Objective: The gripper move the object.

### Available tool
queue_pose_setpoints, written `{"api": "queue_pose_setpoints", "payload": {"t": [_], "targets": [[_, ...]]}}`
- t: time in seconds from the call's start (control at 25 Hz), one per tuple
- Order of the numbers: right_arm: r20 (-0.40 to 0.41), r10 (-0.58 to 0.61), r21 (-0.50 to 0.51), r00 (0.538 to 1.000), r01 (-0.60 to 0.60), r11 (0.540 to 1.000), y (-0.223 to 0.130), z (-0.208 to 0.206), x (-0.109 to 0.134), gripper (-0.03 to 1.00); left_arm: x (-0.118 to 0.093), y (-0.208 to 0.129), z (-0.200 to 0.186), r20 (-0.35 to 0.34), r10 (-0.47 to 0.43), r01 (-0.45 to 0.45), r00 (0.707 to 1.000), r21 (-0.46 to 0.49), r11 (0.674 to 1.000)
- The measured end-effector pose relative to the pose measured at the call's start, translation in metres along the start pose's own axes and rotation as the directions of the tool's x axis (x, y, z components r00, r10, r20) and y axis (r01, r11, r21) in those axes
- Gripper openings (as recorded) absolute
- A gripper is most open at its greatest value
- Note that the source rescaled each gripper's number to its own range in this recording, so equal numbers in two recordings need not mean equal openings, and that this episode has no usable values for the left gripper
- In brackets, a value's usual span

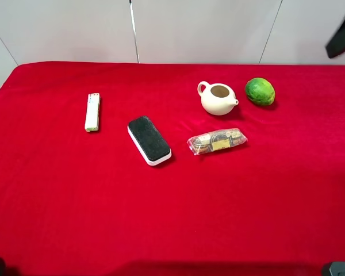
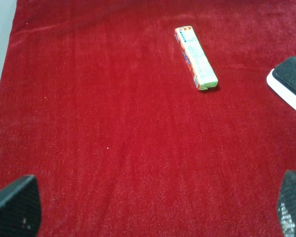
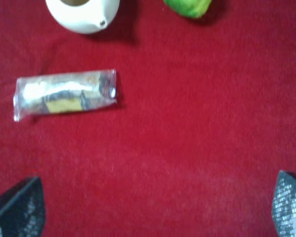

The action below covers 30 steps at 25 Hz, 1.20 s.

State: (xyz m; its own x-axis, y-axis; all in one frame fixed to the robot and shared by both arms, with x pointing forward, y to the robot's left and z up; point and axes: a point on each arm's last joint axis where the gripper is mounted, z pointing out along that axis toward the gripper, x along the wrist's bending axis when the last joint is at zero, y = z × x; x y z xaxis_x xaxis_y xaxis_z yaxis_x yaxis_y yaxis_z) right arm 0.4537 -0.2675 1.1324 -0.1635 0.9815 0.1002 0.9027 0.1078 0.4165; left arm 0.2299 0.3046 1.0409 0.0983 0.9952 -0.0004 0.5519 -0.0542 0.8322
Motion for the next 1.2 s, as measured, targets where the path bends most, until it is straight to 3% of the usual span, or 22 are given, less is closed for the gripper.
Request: {"api": "queue_pose_setpoints", "payload": {"t": [0.32,0.84,1.2], "targets": [[0.014,-0.007,-0.130,1.000,0.009,0.991,-0.070,-0.036,0.005,0.99,0.000,0.000,0.000,0.000,0.000,0.000,1.000,0.000,1.000],[-0.005,0.056,-0.312,0.998,-0.055,0.948,-0.169,-0.045,0.008,0.99,0.000,0.000,0.000,0.000,0.000,0.000,1.000,0.000,1.000],[0.034,0.065,-0.524,0.997,-0.038,0.851,-0.219,-0.033,0.004,0.99,0.000,0.000,0.000,0.000,0.000,0.000,1.000,0.000,1.000]]}}
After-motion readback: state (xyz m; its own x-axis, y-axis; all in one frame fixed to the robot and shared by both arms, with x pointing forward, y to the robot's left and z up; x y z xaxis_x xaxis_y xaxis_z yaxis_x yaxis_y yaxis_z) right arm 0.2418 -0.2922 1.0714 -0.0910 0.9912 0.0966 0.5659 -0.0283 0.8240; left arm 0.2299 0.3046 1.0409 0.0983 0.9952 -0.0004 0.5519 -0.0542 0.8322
